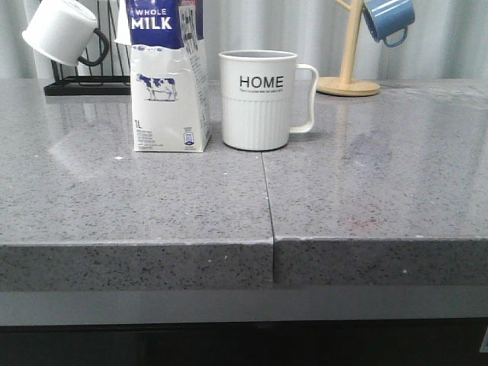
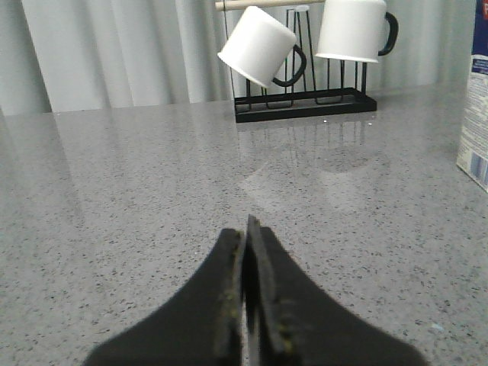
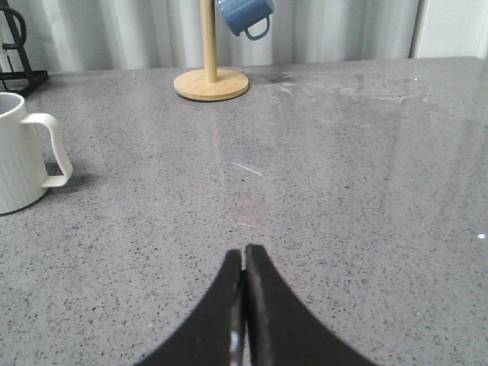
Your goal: Place milk next to cup
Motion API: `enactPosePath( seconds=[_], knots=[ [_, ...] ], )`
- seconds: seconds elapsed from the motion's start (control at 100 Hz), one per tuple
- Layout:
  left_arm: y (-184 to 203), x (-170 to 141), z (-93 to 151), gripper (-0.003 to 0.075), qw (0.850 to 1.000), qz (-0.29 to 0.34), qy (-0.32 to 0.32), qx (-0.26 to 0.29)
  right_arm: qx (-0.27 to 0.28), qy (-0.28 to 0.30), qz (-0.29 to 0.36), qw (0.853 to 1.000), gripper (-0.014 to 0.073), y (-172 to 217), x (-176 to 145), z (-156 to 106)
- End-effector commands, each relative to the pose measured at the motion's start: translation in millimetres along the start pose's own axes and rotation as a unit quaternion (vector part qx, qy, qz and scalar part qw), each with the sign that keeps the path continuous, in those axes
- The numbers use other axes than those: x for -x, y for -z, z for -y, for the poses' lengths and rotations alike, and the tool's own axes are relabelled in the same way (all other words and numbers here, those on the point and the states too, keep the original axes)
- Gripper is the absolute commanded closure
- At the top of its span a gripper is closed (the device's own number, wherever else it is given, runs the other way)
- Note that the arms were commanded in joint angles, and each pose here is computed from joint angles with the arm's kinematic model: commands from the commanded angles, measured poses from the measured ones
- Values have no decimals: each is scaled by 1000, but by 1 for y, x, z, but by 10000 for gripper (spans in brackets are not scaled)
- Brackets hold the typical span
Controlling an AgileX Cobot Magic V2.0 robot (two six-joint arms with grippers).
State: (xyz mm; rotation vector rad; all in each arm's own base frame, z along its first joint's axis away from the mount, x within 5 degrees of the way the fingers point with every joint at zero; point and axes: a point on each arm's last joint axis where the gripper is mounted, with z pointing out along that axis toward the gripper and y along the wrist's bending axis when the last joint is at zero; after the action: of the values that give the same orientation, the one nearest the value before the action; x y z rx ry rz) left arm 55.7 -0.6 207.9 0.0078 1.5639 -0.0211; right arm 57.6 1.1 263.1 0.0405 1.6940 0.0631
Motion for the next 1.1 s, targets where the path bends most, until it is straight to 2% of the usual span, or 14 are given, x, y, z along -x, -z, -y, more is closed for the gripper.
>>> enactPosePath(
  seconds=[0.0, 1.09],
  knots=[
    [1, -3, 1, 741, 999, 44, 10, -5, 0, 6, 52, 999, 663, 2, 16, -1],
    [1, -5, 1, 741, 998, 54, 16, -8, 0, 6, 53, 999, 663, 2, 16, -1]
  ],
)
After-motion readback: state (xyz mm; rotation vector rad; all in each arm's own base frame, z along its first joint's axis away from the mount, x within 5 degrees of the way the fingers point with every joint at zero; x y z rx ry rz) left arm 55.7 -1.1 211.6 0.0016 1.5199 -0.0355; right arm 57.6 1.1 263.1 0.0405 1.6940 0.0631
